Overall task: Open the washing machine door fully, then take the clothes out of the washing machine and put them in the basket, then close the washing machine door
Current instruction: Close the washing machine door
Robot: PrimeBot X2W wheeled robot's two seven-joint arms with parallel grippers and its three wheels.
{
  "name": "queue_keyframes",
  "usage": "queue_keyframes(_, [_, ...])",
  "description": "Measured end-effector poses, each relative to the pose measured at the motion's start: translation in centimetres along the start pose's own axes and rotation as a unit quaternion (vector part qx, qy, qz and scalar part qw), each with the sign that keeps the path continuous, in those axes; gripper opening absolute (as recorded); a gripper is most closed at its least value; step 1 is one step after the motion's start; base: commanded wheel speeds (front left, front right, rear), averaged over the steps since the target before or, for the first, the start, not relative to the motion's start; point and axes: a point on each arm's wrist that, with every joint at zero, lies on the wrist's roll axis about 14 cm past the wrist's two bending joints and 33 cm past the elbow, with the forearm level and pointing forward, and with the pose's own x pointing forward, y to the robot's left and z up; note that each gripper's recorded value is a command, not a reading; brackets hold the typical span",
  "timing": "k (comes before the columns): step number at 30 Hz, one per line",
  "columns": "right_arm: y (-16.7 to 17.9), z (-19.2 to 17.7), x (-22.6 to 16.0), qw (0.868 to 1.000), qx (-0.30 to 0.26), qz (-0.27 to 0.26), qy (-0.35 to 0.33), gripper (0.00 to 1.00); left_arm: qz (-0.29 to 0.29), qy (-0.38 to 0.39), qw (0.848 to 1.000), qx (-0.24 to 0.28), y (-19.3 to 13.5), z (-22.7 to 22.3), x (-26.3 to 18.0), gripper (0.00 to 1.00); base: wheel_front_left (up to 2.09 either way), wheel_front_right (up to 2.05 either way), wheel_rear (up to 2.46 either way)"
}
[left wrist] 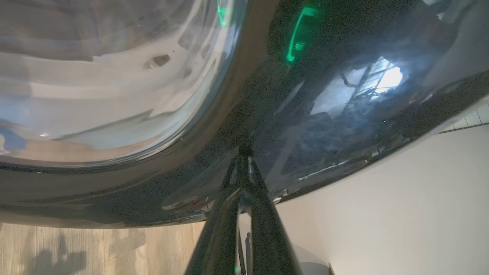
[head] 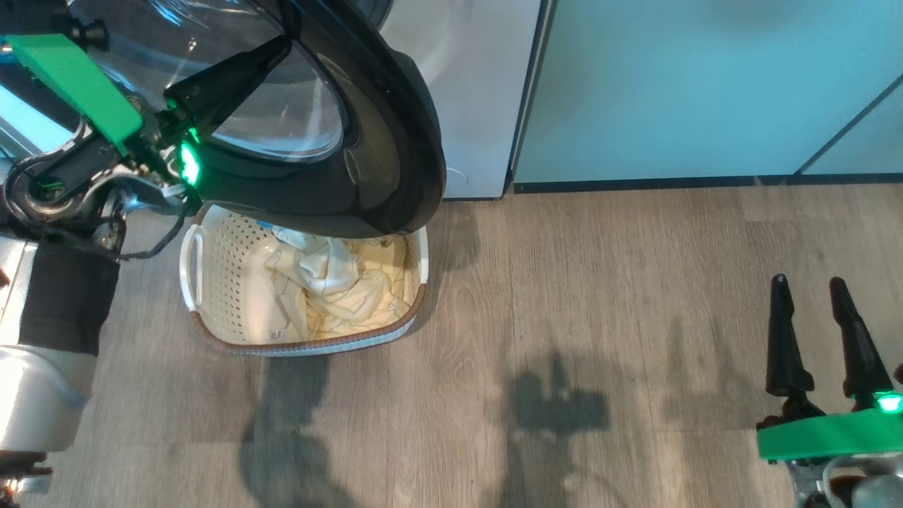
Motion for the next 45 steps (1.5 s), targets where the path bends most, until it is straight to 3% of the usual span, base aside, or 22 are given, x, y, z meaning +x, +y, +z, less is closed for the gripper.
queue_keyframes(5, [-0.1, 0.3, 0.2, 1.000, 0.000, -0.001, -0.006, 1.00, -0.015, -0.008, 1.000, 0.014, -1.1, 0.1, -0.7, 0.00, 0.00, 0.00, 0.00])
queue_keyframes(15, [0.6, 0.6, 0.9, 1.000, -0.002, 0.011, -0.012, 1.00, 0.021, -0.141, 0.989, 0.045, 0.5, 2.5, -6.6, 0.00, 0.00, 0.00, 0.00])
queue_keyframes(16, [0.7, 0.6, 1.0, 1.000, -0.002, 0.013, -0.012, 1.00, 0.021, -0.162, 0.985, 0.051, 0.3, 3.1, -7.1, 0.34, 0.00, 0.00, 0.00])
queue_keyframes(17, [0.8, 0.5, 1.1, 1.000, -0.001, 0.014, -0.012, 1.00, 0.023, -0.177, 0.982, 0.067, 0.1, 3.4, -7.6, 1.00, 0.00, 0.00, 0.00])
queue_keyframes(23, [1.2, 0.5, 1.4, 1.000, -0.003, 0.020, -0.012, 1.00, 0.046, -0.267, 0.950, 0.154, -0.7, 4.8, -9.6, 1.00, 0.00, 0.00, 0.00])
queue_keyframes(29, [1.3, 0.7, 1.4, 1.000, -0.003, 0.022, -0.016, 1.00, 0.085, -0.340, 0.893, 0.282, -1.0, 5.2, -12.0, 1.00, 0.00, 0.00, 0.00])
queue_keyframes(30, [1.3, 0.7, 1.4, 1.000, -0.003, 0.022, -0.016, 1.00, 0.085, -0.340, 0.893, 0.282, -1.0, 5.2, -12.0, 1.00, 0.00, 0.00, 0.00])
queue_keyframes(34, [1.4, 0.9, 1.4, 1.000, -0.003, 0.024, -0.019, 1.00, 0.140, -0.355, 0.829, 0.410, -0.3, 4.6, -13.7, 1.00, 0.00, 0.00, 0.00])
queue_keyframes(39, [1.7, 1.4, 1.4, 0.999, -0.008, 0.028, -0.025, 1.00, 0.207, -0.328, 0.768, 0.510, 1.0, 2.2, -14.5, 1.00, 0.00, 0.00, 0.00])
queue_keyframes(45, [2.1, 1.7, 1.1, 0.999, -0.015, 0.036, -0.029, 1.00, 0.265, -0.305, 0.724, 0.559, 2.3, -0.8, -16.0, 1.00, 0.00, 0.00, 0.00])
